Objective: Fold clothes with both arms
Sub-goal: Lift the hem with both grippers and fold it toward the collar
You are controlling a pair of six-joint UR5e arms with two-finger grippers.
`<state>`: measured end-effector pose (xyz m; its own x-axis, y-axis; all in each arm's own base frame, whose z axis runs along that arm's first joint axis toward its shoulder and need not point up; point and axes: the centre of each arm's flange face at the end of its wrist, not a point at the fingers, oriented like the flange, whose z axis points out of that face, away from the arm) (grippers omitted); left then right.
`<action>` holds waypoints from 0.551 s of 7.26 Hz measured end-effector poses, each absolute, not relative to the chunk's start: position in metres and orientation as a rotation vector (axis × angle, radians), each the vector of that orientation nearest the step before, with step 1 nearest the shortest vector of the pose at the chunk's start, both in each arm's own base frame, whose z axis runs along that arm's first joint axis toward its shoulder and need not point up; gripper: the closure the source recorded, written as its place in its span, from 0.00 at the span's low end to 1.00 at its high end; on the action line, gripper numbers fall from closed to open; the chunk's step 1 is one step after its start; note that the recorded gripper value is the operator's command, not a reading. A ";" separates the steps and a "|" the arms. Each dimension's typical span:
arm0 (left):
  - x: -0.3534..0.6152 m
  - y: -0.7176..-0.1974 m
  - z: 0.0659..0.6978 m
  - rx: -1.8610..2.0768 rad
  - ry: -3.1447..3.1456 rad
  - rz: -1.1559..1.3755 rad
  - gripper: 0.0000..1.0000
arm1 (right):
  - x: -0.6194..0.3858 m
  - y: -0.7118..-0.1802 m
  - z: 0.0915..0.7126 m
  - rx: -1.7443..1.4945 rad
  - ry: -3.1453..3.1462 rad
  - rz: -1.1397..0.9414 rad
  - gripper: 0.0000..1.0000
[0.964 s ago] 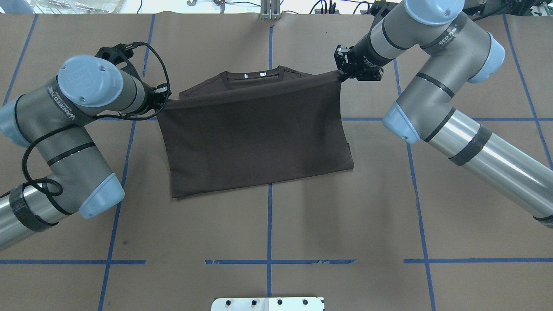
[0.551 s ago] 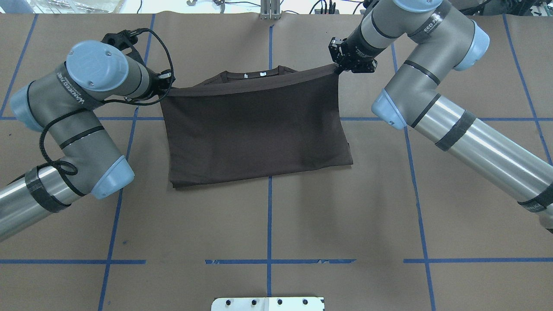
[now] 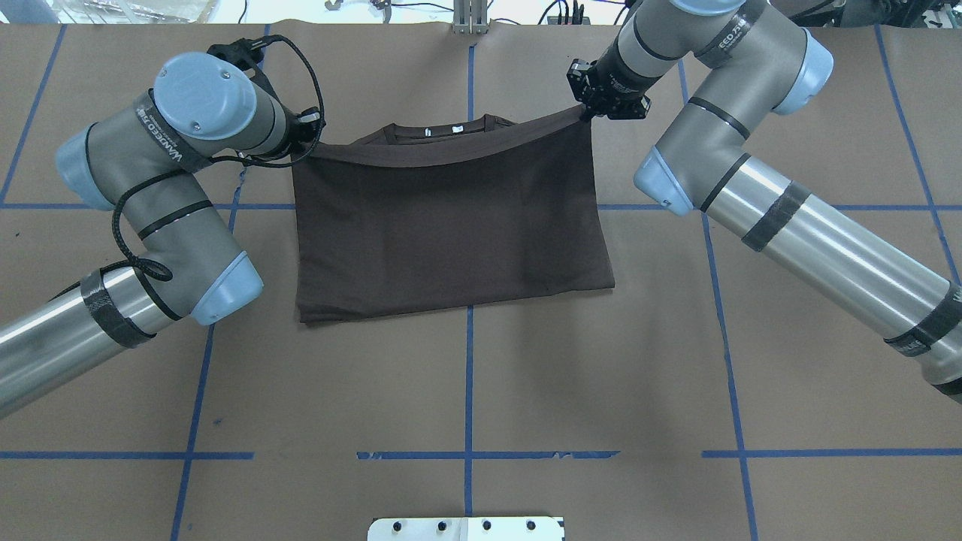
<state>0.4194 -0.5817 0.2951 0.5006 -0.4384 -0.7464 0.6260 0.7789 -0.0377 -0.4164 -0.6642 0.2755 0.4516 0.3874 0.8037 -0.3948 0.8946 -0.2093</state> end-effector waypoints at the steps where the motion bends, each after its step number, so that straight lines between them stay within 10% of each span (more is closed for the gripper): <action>1: 0.417 -0.586 0.295 0.254 0.821 -0.658 1.00 | -0.420 -0.670 0.276 0.011 -0.988 0.486 1.00; 4: 0.413 -0.595 0.298 0.257 0.813 -0.672 1.00 | -0.426 -0.682 0.276 0.016 -0.984 0.492 1.00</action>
